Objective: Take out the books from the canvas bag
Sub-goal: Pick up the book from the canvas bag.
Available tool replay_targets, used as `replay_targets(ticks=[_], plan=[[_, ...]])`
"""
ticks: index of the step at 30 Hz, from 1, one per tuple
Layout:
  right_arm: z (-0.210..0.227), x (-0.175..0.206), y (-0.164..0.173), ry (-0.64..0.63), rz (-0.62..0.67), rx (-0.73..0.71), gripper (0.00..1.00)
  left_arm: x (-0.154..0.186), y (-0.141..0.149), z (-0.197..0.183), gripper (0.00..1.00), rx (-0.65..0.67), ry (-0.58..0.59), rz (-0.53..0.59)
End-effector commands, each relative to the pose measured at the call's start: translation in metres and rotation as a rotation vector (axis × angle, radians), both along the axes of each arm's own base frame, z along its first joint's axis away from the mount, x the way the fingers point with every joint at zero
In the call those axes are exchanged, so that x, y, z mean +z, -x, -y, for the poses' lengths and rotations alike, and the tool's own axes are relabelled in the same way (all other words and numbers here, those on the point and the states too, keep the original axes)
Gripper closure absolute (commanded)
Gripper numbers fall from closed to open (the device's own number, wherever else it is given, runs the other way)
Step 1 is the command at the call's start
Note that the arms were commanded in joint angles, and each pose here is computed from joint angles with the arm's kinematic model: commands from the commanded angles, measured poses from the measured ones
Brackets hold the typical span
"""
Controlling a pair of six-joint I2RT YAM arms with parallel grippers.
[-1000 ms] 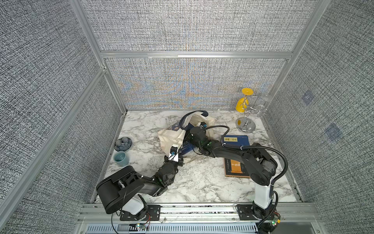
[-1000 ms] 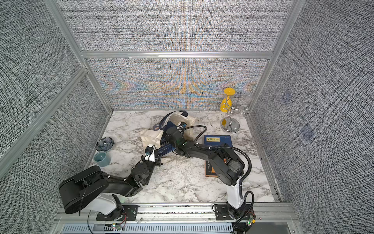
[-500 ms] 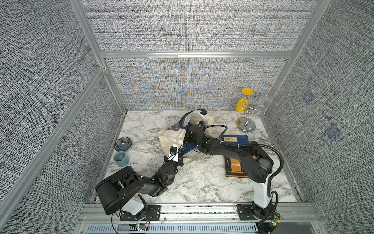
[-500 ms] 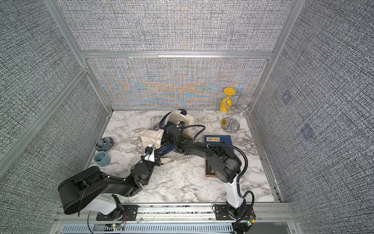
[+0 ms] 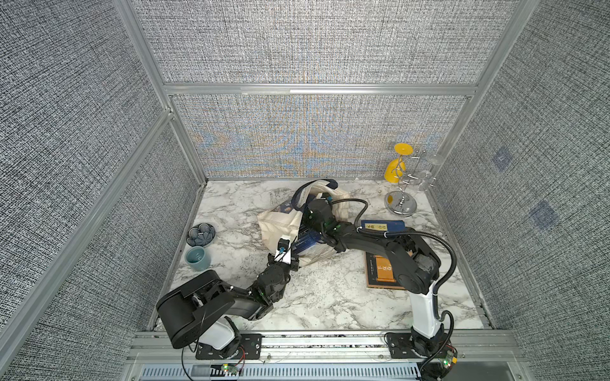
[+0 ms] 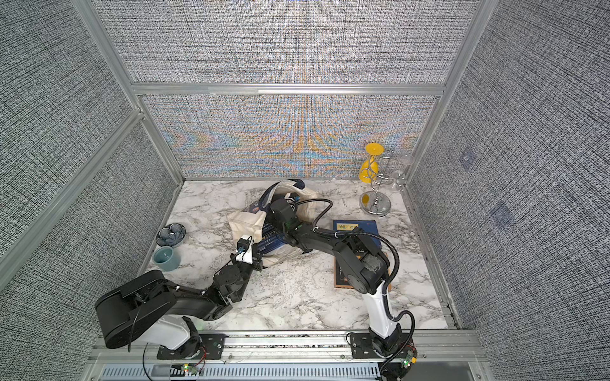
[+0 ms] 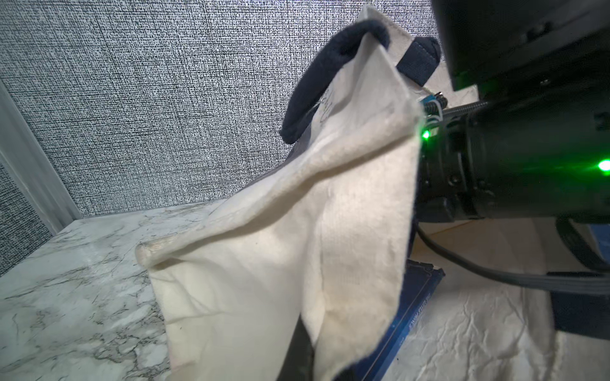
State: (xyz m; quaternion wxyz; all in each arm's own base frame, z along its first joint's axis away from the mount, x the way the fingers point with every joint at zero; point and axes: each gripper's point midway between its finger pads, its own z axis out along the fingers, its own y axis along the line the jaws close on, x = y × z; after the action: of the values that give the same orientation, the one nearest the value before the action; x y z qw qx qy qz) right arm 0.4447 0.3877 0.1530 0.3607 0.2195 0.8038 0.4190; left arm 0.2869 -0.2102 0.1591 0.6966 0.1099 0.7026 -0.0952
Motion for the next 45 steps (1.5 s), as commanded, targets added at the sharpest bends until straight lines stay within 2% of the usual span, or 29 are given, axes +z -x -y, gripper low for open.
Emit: replay_targets(ticks=[1, 17, 23, 32, 40, 45], plan=[[0.001, 0.020, 0.005, -0.013, 0.061, 0.021, 1.00, 0.021, -0.002, -0.001, 1.00, 0.019, 0.070, 0.056], [0.029, 0.065, 0.055, 0.175, 0.203, 0.138, 1.00, 0.019, -0.009, -0.004, 1.00, 0.072, 0.057, 0.053], [0.037, 0.094, 0.081, 0.221, 0.313, 0.214, 1.00, 0.019, -0.010, -0.006, 1.00, 0.086, 0.055, 0.053], [0.061, 0.114, 0.116, 0.259, 0.455, 0.288, 1.00, 0.018, -0.010, -0.007, 1.00, 0.092, 0.064, 0.049], [0.122, 0.137, 0.144, 0.338, 0.528, 0.176, 1.00, 0.020, -0.010, -0.007, 1.00, 0.089, 0.074, 0.053], [0.162, 0.145, 0.156, 0.366, 0.518, 0.074, 1.00, 0.020, -0.010, -0.007, 1.00, 0.088, 0.078, 0.052]])
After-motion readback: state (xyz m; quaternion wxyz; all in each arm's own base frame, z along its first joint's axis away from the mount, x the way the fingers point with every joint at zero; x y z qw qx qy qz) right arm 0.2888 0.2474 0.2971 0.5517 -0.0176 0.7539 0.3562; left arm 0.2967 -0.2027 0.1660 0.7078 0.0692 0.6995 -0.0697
